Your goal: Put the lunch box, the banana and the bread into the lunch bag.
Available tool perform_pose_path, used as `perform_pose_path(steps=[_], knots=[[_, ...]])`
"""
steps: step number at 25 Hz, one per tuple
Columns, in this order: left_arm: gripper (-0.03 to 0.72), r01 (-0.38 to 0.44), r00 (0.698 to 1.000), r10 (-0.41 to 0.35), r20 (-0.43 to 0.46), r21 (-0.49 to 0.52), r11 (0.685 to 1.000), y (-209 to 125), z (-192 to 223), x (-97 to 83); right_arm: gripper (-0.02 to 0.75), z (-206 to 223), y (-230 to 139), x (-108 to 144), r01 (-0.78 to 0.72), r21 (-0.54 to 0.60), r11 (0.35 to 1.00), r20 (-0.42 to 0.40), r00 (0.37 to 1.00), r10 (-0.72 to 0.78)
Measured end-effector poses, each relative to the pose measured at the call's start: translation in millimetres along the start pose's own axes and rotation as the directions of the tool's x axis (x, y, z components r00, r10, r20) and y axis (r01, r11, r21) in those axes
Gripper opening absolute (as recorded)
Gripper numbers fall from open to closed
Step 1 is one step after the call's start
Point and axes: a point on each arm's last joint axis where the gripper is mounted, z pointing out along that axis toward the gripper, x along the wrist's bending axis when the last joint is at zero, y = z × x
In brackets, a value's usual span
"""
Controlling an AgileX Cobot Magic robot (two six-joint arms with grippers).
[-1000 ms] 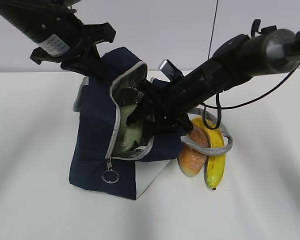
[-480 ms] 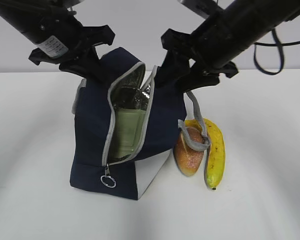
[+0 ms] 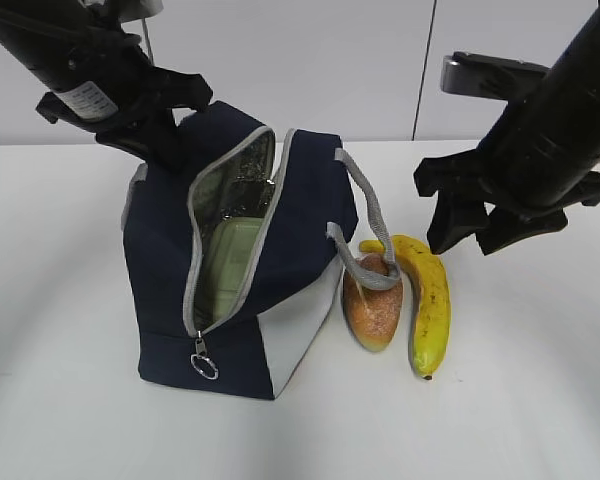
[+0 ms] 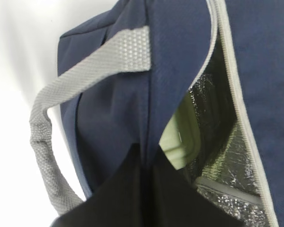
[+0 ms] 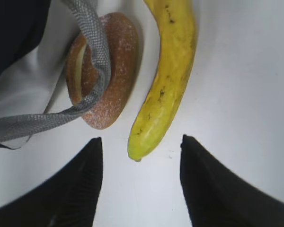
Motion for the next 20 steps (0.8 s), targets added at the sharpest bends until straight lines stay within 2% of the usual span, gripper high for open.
perform_pose_path(steps=[5,10,16,20], knots=[[-0.003,0.013,1.0,-0.013,-0.025,0.003,1.0,-0.2,-0.4,3.8,0.39,10.0,-3.1,-7.2,-0.02,-0.033,0.999,0.053,0.998,0.022],[-0.003,0.023,0.995,-0.022,-0.093,0.008,1.0,-0.6,-1.5,12.1,0.39,23.3,1.3,-11.4,-0.003,-0.032,0.999,0.085,0.996,0.006],[-0.003,0.018,0.993,-0.016,-0.12,0.012,1.0,-1.0,-2.7,14.3,0.39,53.0,5.4,-16.4,-0.003,0.011,1.0,0.104,0.995,0.002],[-0.003,0.029,0.988,-0.026,-0.151,0.015,0.999,-1.5,-3.1,17.1,0.39,68.1,10.8,-18.6,0.002,-0.014,1.0,0.107,0.994,0.0]])
